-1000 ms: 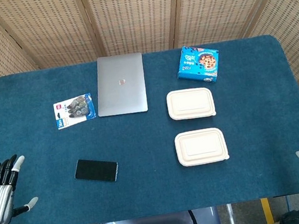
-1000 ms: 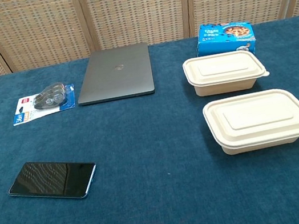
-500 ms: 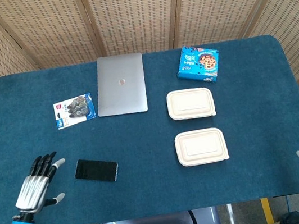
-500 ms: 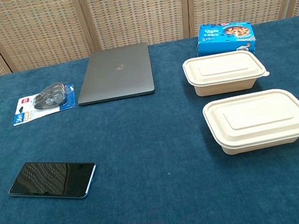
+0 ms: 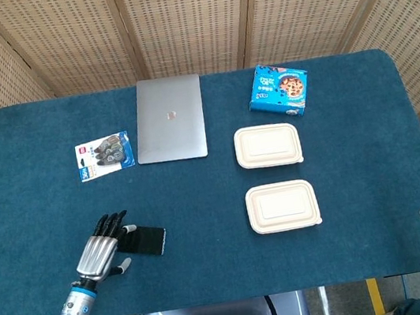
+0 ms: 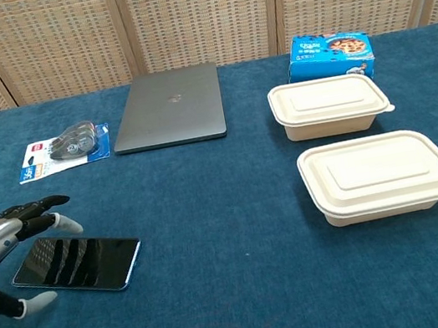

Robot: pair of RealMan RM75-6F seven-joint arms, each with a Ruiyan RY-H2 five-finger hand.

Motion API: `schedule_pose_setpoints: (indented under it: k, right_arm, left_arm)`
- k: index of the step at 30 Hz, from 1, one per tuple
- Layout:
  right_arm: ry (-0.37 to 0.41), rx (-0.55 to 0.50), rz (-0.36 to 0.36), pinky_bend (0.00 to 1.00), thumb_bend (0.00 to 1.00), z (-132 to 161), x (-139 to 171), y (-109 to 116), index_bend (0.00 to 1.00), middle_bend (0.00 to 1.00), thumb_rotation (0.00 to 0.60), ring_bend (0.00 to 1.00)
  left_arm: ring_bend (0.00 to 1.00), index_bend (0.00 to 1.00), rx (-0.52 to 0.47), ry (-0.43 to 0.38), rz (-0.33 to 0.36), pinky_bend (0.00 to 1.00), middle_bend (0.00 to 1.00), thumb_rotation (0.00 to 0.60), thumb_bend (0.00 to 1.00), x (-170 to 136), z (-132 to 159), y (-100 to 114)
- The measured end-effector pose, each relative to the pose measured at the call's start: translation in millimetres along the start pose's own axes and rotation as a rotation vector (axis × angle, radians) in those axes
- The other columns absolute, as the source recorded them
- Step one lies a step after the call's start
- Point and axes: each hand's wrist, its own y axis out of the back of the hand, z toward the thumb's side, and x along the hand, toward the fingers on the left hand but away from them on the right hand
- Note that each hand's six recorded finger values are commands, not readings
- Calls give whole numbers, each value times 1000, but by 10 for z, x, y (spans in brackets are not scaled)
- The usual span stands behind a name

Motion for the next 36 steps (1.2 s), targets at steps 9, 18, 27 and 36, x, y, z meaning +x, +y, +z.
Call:
schedule_pose_setpoints:
  k: [9, 18, 27, 36]
  right_arm:
    - [-5, 1, 3, 0, 2, -12, -6, -10, 0, 0, 600, 0]
    - [-3, 5, 5, 0, 2, -4, -4, -19, 0, 0, 600, 0]
    - [-7, 3, 5, 0, 2, -14, -9, -20, 0, 0, 600, 0]
    - [-9, 1, 6, 0, 2, -23, -12, -18, 0, 0, 600, 0]
  left_arm:
    - [0, 238, 22, -14, 11, 0, 0, 600, 306, 47, 45, -72]
    - [0, 238, 28, -18, 19, 0, 0, 600, 301, 52, 18, -133]
    - [0, 281, 28, -21, 15, 0, 0, 600, 362, 105, 45, -169]
    - [0, 320, 48, -22, 17, 0, 0, 600, 532, 152, 50, -149]
